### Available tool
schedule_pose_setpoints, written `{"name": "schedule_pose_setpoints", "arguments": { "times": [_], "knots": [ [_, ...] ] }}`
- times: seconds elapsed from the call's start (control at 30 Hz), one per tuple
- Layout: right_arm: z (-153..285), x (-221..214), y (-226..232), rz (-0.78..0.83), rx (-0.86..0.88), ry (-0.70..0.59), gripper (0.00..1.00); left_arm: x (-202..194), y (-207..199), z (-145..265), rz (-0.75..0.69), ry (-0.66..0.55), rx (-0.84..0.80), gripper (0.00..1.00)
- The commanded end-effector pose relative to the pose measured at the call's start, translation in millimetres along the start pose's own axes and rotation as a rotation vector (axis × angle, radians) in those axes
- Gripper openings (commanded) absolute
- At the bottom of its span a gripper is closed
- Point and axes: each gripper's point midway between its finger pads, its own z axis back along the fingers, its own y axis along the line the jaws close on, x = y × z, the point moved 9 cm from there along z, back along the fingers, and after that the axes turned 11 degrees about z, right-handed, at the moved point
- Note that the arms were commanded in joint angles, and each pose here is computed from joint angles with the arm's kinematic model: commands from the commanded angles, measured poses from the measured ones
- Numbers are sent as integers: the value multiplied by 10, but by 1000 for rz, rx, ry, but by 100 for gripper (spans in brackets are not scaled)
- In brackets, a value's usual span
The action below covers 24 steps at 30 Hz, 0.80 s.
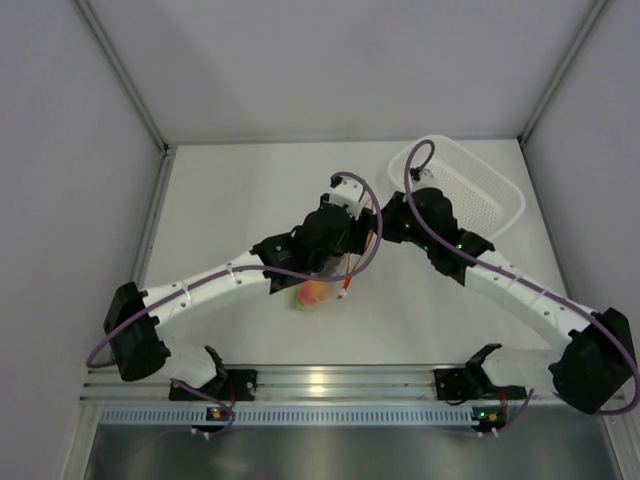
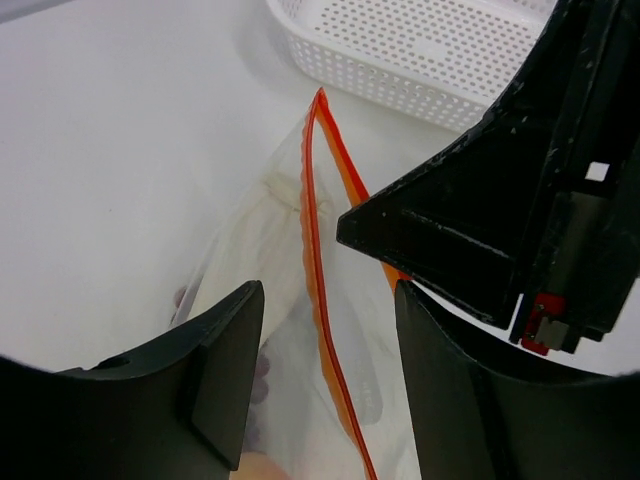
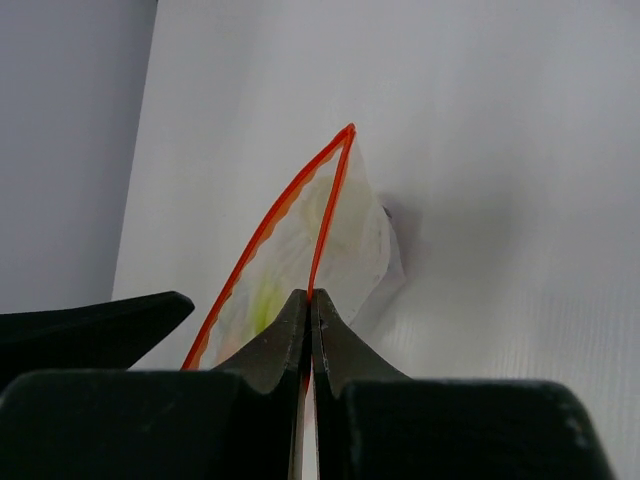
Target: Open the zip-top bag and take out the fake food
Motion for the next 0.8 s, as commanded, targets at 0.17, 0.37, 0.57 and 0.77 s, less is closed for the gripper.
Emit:
{"name": "schedule_pose_setpoints", "arguments": {
  "times": [0.17, 0.37, 0.57, 0.77],
  "knots": [
    [98, 170, 45, 45, -16, -71, 0, -21, 31, -36, -45, 47, 78, 52],
    [144, 129, -16, 94, -43, -56, 0, -80, 269, -28, -132, 36, 286, 21],
    [344, -42, -259, 201, -156, -13, 0, 77, 352, 87, -121, -35, 396, 0],
    [637, -214, -617, 304, -333, 56, 0, 207, 448, 256, -14, -138, 485, 0]
  ]
}}
